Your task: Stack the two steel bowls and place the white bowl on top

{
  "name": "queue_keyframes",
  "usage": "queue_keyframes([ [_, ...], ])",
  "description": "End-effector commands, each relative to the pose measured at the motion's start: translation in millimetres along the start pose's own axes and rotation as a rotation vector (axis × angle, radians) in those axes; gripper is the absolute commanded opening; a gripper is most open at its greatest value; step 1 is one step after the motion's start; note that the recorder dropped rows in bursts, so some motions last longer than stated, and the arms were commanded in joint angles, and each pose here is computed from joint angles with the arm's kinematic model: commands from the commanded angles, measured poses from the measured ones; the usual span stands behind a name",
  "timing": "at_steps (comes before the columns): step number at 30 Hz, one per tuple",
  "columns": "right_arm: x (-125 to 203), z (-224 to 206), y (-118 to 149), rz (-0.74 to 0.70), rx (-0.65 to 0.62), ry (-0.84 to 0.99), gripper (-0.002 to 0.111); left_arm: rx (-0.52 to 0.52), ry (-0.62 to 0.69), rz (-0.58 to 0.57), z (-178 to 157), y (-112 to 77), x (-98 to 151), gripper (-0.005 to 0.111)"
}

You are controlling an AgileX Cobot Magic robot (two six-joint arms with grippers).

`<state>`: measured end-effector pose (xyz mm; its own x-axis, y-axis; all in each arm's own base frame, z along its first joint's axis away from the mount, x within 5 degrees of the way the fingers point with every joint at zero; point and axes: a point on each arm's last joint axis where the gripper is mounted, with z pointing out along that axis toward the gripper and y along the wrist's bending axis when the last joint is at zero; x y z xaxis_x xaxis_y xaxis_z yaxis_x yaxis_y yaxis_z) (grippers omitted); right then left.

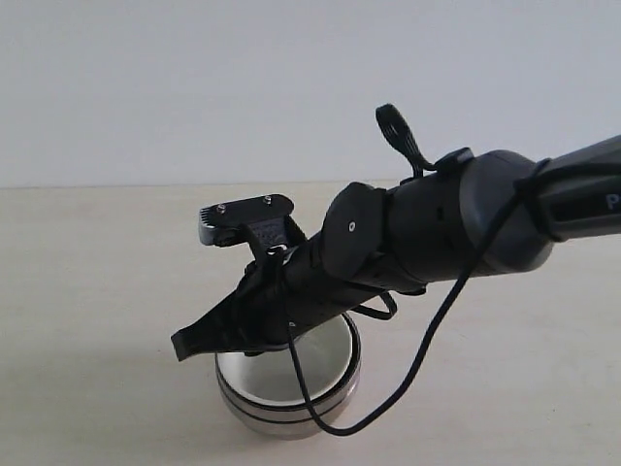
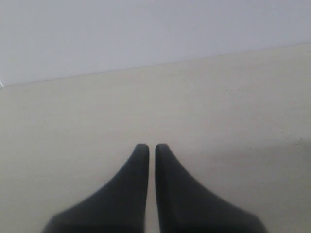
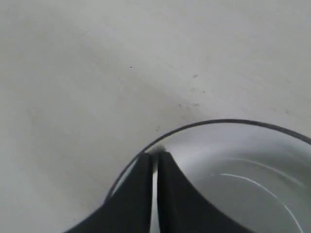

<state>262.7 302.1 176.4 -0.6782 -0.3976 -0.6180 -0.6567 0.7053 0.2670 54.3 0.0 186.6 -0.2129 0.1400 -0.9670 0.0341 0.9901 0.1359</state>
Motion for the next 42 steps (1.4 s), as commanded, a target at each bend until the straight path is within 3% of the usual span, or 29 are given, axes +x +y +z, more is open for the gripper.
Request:
queue_keyframes([
  [1, -7, -18, 9, -0.049, -0.031, -0.005, 0.000, 0.002, 0.002, -0.006, 0, -0.4, 1, 0.004],
  [9, -24, -63, 37, -0.079, -0.097, -0.112, 0.000, 0.002, 0.002, -0.006, 0, -0.4, 1, 0.004],
  [19, 23, -10, 89, -0.178, -0.163, 0.039, 0.000, 0.002, 0.002, -0.006, 0, -0.4, 1, 0.004],
  [22, 35, 0, 101, -0.317, -0.175, 0.065, 0.000, 0.002, 0.002, -0.006, 0, -0.4, 1, 0.004],
  [27, 47, -1, 130, -0.414, -0.168, -0.037, 0.000, 0.002, 0.002, -0.006, 0, -0.4, 1, 0.004],
  [37, 36, 1, 116, -0.473, -0.120, -0.091, 0.000, 0.002, 0.002, -0.006, 0, -0.4, 1, 0.004],
  [42, -1, -15, 94, -0.520, -0.014, -0.332, 0.000, 0.002, 0.002, -0.006, 0, -0.4, 1, 0.004],
])
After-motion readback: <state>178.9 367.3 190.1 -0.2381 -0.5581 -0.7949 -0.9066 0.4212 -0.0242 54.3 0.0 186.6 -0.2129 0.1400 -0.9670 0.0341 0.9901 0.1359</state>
